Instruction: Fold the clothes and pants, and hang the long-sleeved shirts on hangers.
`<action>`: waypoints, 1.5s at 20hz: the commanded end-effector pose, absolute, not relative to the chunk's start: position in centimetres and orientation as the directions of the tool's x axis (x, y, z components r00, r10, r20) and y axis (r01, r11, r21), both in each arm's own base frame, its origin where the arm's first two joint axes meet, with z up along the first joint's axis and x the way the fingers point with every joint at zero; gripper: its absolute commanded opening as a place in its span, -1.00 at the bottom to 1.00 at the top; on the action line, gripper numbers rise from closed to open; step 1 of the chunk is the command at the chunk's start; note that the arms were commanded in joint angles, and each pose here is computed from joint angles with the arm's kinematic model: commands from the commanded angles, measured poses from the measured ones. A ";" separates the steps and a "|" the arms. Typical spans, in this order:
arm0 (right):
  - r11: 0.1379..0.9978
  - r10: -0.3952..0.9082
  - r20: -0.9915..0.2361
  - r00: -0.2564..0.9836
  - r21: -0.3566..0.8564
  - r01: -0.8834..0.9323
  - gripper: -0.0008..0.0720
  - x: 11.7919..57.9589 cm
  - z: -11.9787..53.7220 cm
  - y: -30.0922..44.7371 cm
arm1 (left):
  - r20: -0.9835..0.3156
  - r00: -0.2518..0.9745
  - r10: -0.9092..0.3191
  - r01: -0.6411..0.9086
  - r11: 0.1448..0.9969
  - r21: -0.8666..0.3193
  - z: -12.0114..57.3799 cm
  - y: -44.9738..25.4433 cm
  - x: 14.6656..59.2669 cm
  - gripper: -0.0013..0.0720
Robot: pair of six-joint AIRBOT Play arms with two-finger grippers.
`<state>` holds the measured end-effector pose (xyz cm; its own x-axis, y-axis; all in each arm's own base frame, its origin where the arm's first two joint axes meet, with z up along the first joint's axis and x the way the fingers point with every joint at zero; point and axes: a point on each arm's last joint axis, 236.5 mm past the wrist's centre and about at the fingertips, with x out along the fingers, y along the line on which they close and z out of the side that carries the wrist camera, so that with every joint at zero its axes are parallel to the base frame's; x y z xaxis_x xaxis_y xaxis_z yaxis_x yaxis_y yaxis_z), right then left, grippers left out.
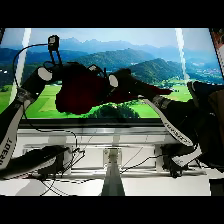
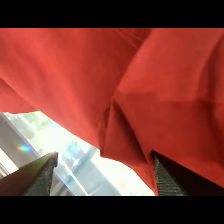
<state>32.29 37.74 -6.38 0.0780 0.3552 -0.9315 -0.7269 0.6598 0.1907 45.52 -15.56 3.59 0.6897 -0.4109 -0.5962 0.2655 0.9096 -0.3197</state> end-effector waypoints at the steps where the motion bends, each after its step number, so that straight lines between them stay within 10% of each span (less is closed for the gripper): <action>1: 0.690 0.282 -0.952 0.118 0.116 -0.714 0.83 32.9 -8.4 37.2 | -0.602 0.685 -0.410 0.263 0.910 -0.320 3.2 -15.6 45.5 -0.93; 6: 0.702 0.164 -0.955 0.246 -0.062 -0.709 -0.94 36.5 -8.1 34.8 | -0.607 0.684 -0.405 0.263 0.913 -0.313 3.0 -15.4 45.6 -0.92; 13: 0.774 0.056 -0.861 0.506 -0.283 -0.567 -0.95 45.4 3.5 26.8 | -0.597 0.688 -0.412 0.270 0.910 -0.315 4.0 -15.3 45.3 -0.92; 22: 0.972 -0.105 -0.718 0.688 -0.219 -0.080 -0.95 54.9 12.0 5.4 | -0.572 0.615 -0.543 0.467 0.835 -0.291 11.0 -17.4 38.6 -0.92; 30: 0.968 -0.242 -0.676 0.696 -0.211 0.132 -0.95 55.6 13.3 -6.3 | -0.456 0.777 -0.434 0.445 0.891 -0.089 19.1 -12.0 35.8 -0.93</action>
